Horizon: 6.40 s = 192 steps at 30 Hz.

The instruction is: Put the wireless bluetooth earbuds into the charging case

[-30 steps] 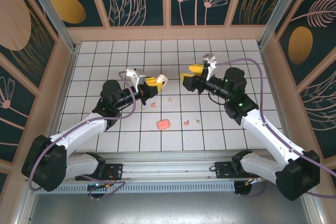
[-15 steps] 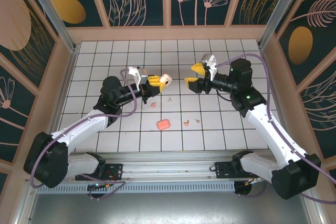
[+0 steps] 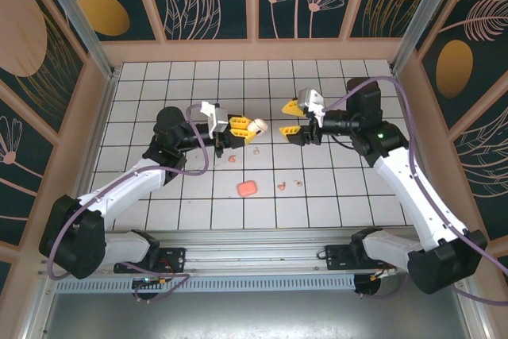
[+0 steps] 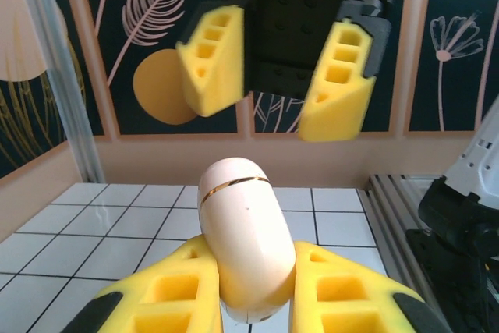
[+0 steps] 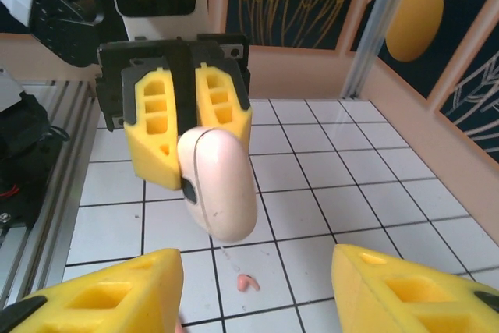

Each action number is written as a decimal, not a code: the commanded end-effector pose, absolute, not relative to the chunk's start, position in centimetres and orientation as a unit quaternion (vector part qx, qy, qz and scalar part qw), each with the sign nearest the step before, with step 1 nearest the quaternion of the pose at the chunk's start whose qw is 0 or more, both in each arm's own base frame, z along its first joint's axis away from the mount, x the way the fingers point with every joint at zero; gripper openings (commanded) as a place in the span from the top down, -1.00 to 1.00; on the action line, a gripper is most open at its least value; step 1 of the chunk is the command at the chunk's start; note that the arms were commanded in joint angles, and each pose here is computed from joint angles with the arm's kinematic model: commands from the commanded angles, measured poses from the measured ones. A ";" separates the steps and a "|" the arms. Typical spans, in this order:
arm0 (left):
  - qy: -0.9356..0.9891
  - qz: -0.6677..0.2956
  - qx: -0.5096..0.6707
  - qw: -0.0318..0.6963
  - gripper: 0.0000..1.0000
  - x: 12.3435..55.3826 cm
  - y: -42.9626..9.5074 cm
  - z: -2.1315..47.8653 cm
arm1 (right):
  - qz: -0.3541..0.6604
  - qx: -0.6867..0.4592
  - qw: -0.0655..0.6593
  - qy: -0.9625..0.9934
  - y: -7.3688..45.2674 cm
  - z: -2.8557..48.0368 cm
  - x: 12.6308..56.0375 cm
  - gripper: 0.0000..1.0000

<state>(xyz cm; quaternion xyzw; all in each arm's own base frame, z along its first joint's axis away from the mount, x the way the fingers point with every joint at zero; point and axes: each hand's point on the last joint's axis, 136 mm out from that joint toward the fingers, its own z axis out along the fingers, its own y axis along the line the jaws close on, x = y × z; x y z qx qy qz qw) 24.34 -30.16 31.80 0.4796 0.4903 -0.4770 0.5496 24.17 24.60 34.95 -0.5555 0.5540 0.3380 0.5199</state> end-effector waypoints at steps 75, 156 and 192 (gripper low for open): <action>0.541 -0.357 0.583 0.489 0.58 25.0 -29.6 26.4 | 0.152 -0.679 0.447 0.563 30.9 28.8 23.1 0.60; 0.567 -0.493 0.327 0.573 0.76 26.1 -28.0 24.2 | 0.144 -0.086 0.048 0.985 19.1 5.3 25.1 0.04; 0.585 -0.477 0.330 0.567 0.73 25.9 -27.7 23.5 | 0.075 -0.107 0.016 0.991 18.8 4.0 25.4 0.02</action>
